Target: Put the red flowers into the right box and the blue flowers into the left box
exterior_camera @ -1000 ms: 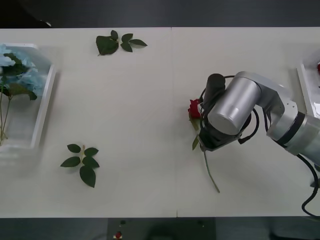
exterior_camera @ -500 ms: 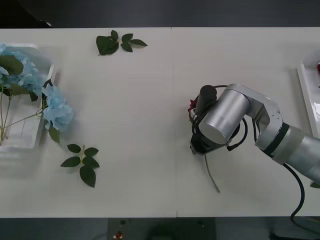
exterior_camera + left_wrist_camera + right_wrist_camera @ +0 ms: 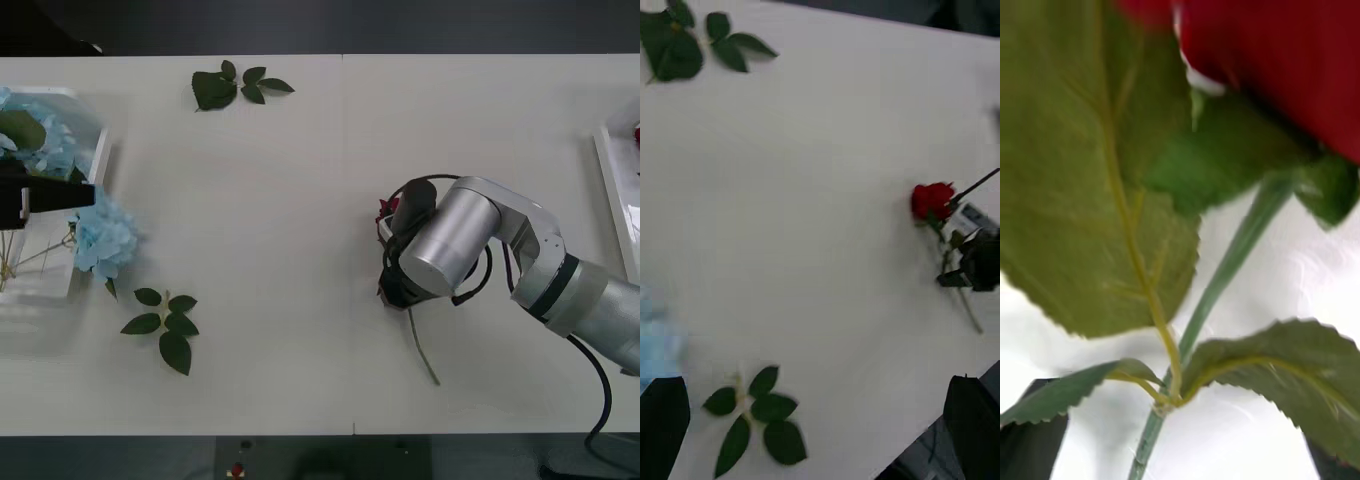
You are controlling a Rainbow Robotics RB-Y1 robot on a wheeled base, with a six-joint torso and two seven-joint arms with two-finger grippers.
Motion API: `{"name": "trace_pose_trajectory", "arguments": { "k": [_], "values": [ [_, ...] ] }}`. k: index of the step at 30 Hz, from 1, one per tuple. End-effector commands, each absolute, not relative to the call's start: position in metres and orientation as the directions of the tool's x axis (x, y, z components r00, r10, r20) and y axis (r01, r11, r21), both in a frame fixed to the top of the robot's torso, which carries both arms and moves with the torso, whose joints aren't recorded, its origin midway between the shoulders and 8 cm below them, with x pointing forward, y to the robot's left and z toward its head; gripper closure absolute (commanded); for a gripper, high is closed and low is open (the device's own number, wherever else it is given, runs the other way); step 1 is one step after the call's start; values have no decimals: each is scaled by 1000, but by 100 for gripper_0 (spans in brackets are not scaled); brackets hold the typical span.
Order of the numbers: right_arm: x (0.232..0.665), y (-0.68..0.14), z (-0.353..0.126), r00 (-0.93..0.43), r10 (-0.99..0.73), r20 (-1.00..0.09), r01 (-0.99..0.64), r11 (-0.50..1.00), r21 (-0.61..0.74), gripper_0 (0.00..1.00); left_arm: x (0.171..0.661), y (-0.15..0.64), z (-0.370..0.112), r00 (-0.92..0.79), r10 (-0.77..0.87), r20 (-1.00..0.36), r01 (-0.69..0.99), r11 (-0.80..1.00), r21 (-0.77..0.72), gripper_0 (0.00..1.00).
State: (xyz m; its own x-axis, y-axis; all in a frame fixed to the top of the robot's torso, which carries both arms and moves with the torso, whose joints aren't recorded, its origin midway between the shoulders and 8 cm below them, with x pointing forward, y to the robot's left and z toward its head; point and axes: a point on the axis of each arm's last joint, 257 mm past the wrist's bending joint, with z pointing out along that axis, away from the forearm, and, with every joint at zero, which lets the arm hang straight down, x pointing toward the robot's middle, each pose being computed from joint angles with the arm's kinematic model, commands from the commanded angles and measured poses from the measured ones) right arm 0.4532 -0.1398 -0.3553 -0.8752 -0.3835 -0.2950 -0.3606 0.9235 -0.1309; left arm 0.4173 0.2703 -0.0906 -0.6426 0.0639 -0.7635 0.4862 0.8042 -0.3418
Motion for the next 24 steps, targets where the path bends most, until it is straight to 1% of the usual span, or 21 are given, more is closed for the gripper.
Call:
{"name": "trace_pose_trajectory", "arguments": {
  "k": [1, 3, 4, 7, 8, 10, 14, 18, 22, 24],
  "values": [
    [454, -132, -354, -874, -372, -313, -349, 928, -130, 47, 428, 231, -85, -532, 127, -837, 603, 751, -269, 0],
    [454, -130, -354, -872, -373, -316, -350, 928, -128, 63, 435, 216, -87, -486, 126, -865, 632, 734, -248, 0],
    [455, -130, -354, -871, -374, -318, -352, 927, -127, 67, 439, 208, -87, -457, 133, -879, 649, 726, -228, 0],
    [455, -131, -356, -868, -382, -319, -358, 924, -133, 71, 440, 189, -88, -415, 147, -898, 687, 697, -204, 0],
    [455, -131, -356, -864, -386, -323, -361, 922, -136, 79, 438, 181, -90, -406, 150, -901, 704, 680, -204, 0],
    [456, -128, -357, -859, -394, -328, -368, 919, -139, 100, 433, 166, -91, -394, 146, -907, 732, 647, -214, 0],
    [459, -131, -356, -857, -391, -337, -365, 921, -140, 100, 423, 146, -82, -371, 112, -922, 774, 586, -240, 0],
    [468, -144, -345, -867, -359, -346, -342, 933, -111, 100, 423, 142, -70, -327, 108, -939, 796, 567, -212, 0],
    [481, -167, -314, -882, -299, -364, -301, 952, -53, 100, 425, 146, -58, -298, 100, -949, 803, 565, -192, 0],
    [490, -191, -287, -887, -256, -385, -266, 964, -26, 100, 426, 151, -53, -305, 86, -948, 796, 570, -204, 0]
  ]
}}
